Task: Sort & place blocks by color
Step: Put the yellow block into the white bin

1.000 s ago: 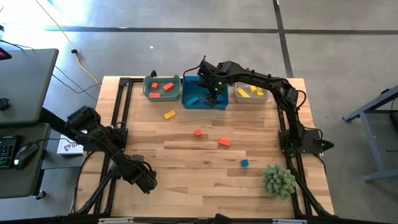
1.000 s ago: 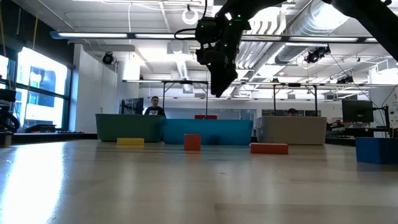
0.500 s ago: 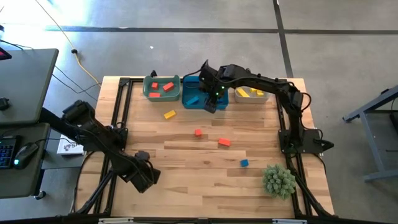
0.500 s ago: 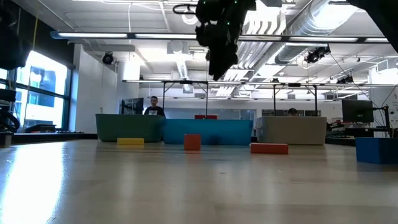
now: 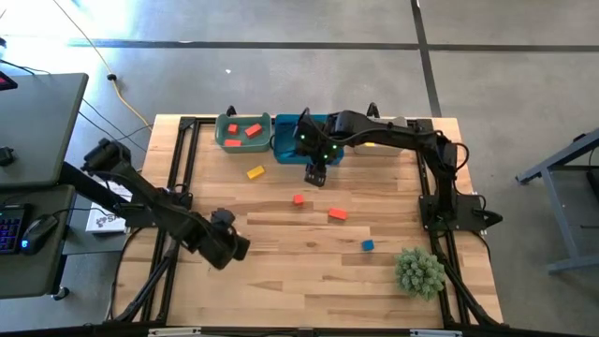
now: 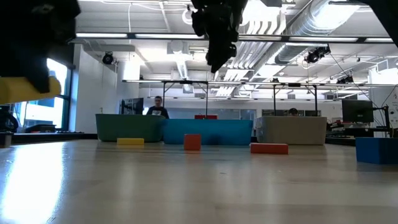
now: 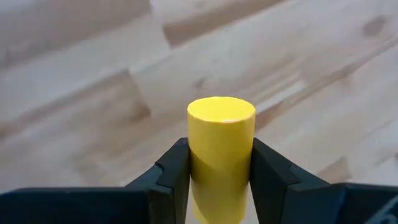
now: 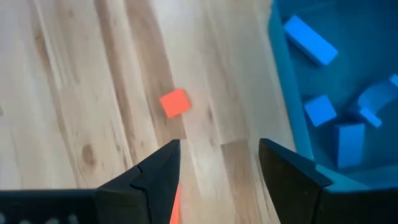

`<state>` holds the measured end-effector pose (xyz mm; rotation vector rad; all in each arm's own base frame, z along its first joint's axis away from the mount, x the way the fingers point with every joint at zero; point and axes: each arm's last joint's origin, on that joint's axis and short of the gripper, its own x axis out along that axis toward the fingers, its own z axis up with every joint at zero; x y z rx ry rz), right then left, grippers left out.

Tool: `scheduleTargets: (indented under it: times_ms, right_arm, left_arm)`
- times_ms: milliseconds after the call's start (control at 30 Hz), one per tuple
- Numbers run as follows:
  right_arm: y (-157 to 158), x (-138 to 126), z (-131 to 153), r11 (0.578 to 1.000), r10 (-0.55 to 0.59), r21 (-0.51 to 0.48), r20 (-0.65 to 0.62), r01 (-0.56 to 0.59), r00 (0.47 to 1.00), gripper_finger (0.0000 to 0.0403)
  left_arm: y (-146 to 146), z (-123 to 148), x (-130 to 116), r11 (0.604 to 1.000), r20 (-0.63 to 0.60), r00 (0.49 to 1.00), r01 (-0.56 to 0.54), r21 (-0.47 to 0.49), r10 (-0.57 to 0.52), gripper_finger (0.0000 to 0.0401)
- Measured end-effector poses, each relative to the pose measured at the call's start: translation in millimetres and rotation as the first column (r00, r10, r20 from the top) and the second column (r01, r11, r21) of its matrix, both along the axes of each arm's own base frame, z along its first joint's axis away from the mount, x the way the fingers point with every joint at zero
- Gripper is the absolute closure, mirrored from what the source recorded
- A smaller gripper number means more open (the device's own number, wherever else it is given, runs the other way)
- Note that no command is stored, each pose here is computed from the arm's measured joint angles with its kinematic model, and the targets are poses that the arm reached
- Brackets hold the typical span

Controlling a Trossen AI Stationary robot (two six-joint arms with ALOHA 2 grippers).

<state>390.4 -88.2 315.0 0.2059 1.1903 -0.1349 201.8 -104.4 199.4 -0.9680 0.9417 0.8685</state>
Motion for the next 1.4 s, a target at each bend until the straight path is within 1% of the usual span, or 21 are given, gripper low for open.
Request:
scheduleTargets:
  times_ms: [67,267,467,667,733,800,967,1167,1300,1400]
  right_arm:
    - [2,1,0,1.000,0.026,-0.008,0.002,-0.026,1.000,0.0197]
    - [-1,2,1,0.998,0.055,-0.017,0.024,-0.054,0.998,0.0197]
    - [-13,3,3,0.984,0.160,0.061,0.118,-0.168,0.980,0.0197]
    - [-32,0,5,0.965,0.229,0.081,0.198,-0.248,0.953,0.0197]
    - [-39,-1,6,0.961,0.242,0.080,0.227,-0.266,0.943,0.0197]
    - [-47,-2,7,0.955,0.260,0.075,0.260,-0.288,0.930,0.0197]
    - [-63,-6,10,0.930,0.317,0.070,0.350,-0.362,0.881,0.0197]
    - [-80,-7,14,0.931,0.306,0.049,0.433,-0.362,0.848,0.0197]
    - [-86,-4,18,0.936,0.309,0.005,0.473,-0.353,0.825,0.0197]
    - [-87,-1,21,0.936,0.317,-0.028,0.503,-0.351,0.804,0.0197]
  left_arm:
    - [10,6,2,1.000,0.018,1.000,0.005,0.011,-0.005,0.0299]
    - [45,21,8,0.998,0.069,0.997,0.019,0.056,-0.023,0.0299]
    - [83,38,9,0.996,0.125,0.991,0.031,0.083,-0.041,0.0299]
    - [126,54,6,0.992,0.214,0.975,0.030,0.123,-0.056,0.0299]
    - [141,59,8,0.989,0.265,0.962,0.026,0.144,-0.064,0.0299]
    - [155,62,7,0.986,0.291,0.954,0.029,0.162,-0.076,0.0299]
    - [186,71,6,0.973,0.385,0.914,0.041,0.227,-0.129,0.0299]
    - [216,81,2,0.959,0.483,0.860,0.025,0.281,-0.164,0.0299]
    - [230,88,-2,0.945,0.540,0.819,0.007,0.328,-0.194,0.0299]
    - [239,94,-4,0.925,0.566,0.796,-0.018,0.379,-0.216,0.0299]
